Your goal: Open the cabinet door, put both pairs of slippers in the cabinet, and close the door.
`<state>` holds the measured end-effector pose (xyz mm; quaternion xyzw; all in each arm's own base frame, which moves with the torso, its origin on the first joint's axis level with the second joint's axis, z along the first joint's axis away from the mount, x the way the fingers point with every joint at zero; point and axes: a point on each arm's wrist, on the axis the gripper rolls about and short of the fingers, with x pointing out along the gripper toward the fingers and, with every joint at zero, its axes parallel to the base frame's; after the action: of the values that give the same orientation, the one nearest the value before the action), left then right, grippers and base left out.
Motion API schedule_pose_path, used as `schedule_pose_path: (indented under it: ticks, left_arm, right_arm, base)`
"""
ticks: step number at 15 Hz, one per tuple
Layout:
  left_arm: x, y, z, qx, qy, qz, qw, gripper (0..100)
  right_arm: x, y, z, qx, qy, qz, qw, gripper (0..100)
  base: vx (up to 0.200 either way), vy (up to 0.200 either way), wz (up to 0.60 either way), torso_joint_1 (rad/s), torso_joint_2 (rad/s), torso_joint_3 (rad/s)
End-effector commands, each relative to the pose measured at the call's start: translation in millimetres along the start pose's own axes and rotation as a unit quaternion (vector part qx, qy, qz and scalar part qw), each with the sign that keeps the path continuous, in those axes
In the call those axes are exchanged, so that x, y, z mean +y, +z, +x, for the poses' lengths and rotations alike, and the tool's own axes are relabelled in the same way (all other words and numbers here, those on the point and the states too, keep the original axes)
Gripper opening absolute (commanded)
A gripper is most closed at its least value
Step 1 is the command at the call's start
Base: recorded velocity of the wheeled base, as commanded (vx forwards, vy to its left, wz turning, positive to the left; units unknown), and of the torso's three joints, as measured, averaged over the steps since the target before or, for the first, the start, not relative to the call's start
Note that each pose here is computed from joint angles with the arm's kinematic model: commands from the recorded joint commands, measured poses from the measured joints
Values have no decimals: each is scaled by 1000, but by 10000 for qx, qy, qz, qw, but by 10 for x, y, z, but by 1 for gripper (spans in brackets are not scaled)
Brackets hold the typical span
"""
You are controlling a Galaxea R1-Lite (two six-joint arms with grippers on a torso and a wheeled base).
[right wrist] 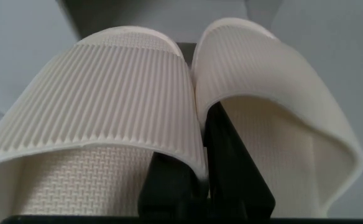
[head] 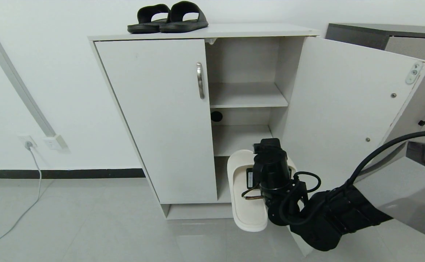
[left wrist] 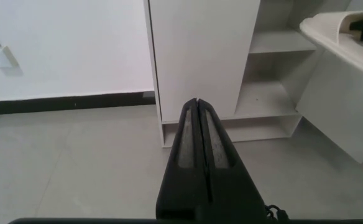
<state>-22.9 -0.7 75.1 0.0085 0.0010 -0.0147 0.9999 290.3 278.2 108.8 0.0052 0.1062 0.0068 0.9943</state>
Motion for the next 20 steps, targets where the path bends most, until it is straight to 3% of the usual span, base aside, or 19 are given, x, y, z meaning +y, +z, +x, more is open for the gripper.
schedule_pose_path:
  ticks: [1, 20]
  left_arm:
    - [0, 1, 2, 11, 1, -1, 10000, 0]
    - [0, 1, 2, 11, 1, -9, 10000, 0]
  right_arm:
    - [-2, -16, 13, 20, -7, -17, 10000, 0]
    - [-295, -70, 315, 138, -470, -95, 9988, 0]
  base:
    - [0, 0, 0, 0, 0, 0]
    - [0, 0, 0, 0, 0, 0]
